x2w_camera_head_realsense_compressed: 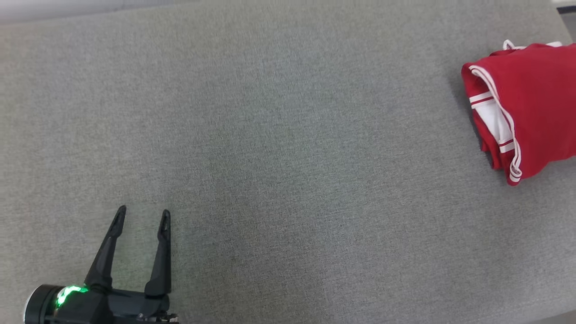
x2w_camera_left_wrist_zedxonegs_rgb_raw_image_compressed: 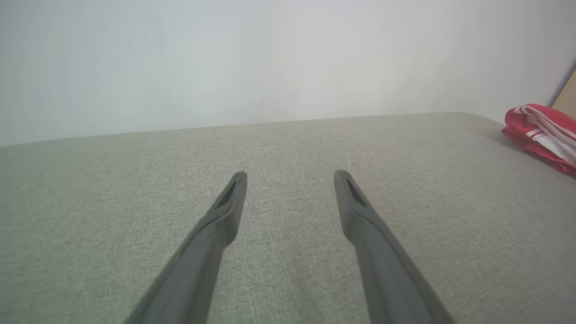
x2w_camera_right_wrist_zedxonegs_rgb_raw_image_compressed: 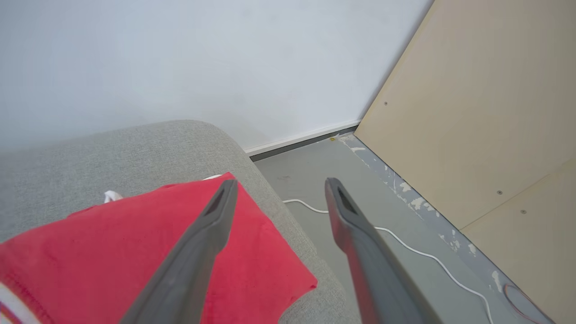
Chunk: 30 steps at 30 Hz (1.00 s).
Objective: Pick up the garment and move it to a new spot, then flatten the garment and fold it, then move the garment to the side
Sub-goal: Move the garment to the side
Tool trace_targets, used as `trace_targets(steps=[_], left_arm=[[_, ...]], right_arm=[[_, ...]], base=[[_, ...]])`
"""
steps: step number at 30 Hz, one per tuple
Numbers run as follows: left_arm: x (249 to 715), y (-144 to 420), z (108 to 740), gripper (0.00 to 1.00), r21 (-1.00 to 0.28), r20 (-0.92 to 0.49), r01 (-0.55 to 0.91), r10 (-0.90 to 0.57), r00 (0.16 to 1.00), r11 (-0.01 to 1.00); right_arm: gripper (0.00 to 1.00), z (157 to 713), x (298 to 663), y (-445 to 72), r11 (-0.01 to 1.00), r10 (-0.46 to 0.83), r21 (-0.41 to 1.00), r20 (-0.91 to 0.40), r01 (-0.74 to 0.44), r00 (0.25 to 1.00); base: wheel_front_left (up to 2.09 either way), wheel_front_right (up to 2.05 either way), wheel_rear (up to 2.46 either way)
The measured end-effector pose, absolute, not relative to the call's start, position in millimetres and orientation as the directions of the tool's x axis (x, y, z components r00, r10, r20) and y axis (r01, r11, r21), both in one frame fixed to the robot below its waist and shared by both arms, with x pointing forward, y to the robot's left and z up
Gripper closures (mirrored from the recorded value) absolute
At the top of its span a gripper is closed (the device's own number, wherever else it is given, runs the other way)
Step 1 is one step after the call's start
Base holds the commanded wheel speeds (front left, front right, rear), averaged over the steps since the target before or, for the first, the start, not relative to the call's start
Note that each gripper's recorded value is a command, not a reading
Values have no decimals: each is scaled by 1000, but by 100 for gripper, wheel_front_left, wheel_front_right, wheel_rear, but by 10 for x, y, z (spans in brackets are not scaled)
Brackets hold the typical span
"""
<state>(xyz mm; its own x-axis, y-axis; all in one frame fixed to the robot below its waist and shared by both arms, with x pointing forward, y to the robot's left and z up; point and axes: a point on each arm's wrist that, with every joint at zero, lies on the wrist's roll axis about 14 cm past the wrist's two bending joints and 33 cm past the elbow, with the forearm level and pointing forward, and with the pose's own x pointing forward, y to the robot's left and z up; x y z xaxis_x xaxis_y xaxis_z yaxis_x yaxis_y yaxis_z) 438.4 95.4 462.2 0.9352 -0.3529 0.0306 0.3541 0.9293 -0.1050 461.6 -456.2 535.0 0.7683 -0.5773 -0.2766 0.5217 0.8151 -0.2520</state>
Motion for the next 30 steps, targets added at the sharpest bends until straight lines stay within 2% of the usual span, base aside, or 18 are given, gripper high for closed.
trace_targets(steps=[7,16,23,30], left_arm=[[4288,1106,4775,0,-117,55,297,-292,955,948],[4074,1347,4948,0,-138,80,204,-195,978,969],[3858,1569,4946,0,-138,60,112,-104,993,984],[3672,1739,4913,0,-136,41,50,-45,998,989]], right_arm=[[0,5423,4629,-4164,883,-465,-185,-218,432,858],[0,5476,4413,-3587,954,-294,-86,-107,286,950],[0,5369,4127,-3057,988,-150,-50,-47,148,988],[0,5176,3872,-2656,998,-65,3,-50,66,997]], base=[[0,0,0],[0,0,0],[0,0,0],[0,0,0]])
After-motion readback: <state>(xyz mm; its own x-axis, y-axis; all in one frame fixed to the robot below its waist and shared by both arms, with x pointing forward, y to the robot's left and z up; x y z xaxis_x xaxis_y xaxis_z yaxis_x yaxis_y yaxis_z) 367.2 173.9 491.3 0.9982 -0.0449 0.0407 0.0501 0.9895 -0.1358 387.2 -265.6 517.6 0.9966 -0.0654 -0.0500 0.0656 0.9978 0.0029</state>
